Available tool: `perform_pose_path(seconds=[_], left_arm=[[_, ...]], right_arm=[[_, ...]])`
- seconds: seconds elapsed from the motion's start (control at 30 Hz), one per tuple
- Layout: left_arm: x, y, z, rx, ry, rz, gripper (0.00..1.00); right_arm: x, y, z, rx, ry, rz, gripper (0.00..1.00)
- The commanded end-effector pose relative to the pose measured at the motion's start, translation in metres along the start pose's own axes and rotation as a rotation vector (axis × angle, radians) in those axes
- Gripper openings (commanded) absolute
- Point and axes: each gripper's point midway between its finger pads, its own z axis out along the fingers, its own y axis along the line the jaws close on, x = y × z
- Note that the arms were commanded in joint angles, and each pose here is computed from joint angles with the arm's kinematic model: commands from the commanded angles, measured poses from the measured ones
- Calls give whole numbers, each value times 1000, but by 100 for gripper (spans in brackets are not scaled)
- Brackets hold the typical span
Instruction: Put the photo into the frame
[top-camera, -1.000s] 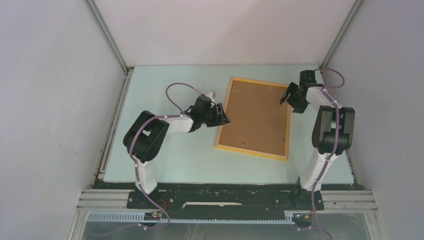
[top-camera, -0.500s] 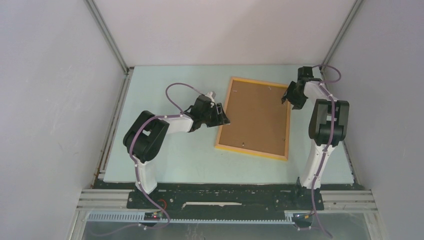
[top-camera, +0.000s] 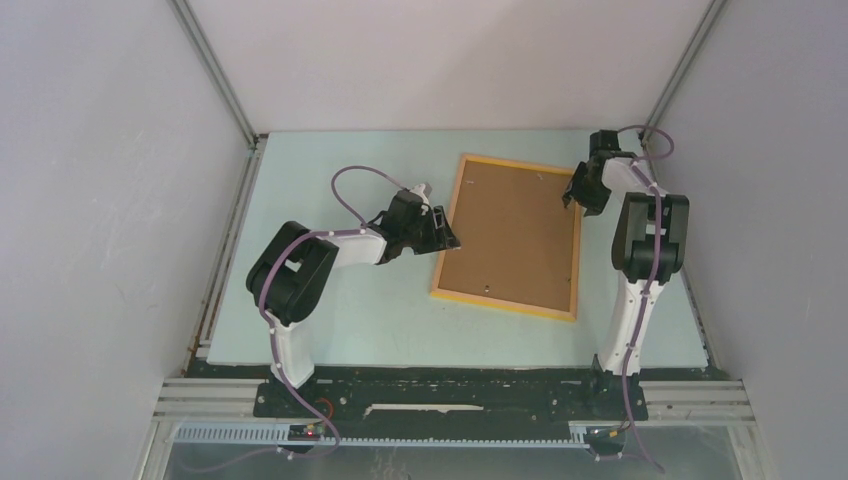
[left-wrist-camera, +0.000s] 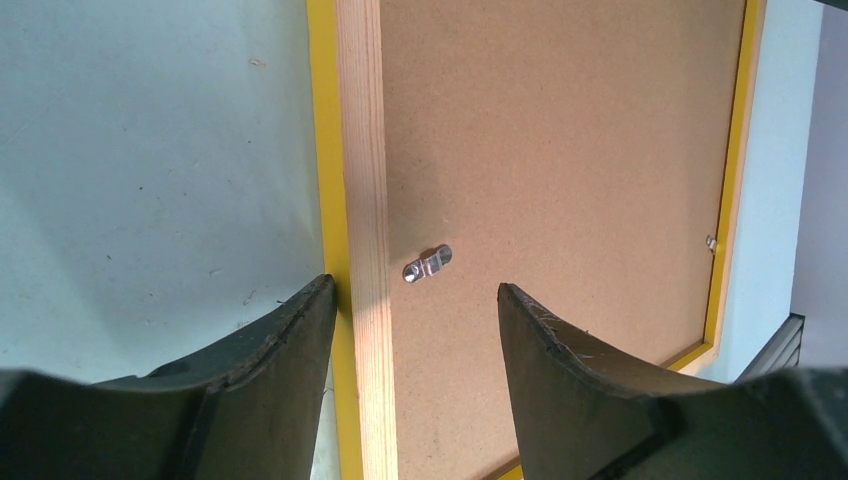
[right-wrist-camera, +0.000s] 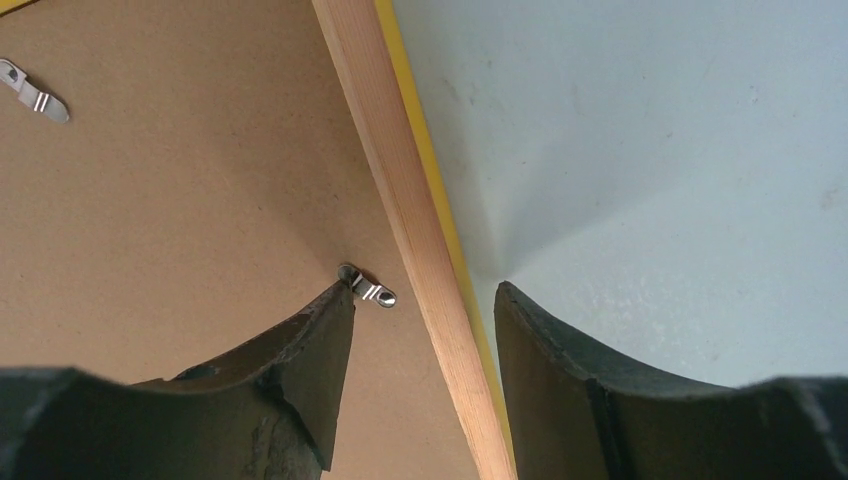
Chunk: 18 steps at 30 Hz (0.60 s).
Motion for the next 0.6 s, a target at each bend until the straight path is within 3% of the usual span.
perform_pose_path(seconds=[0.0, 0.23, 0.57], left_arm=[[-4, -15, -5, 66, -13, -1, 62], [-3, -15, -5, 69, -11, -2, 62], [-4, -16, -4, 71, -11, -4, 62]], right_arm=[[-9, 0, 0, 32, -26, -27, 62], [-7, -5, 5, 58, -19, -16, 57], [-6, -11, 11, 80, -4, 69, 23]])
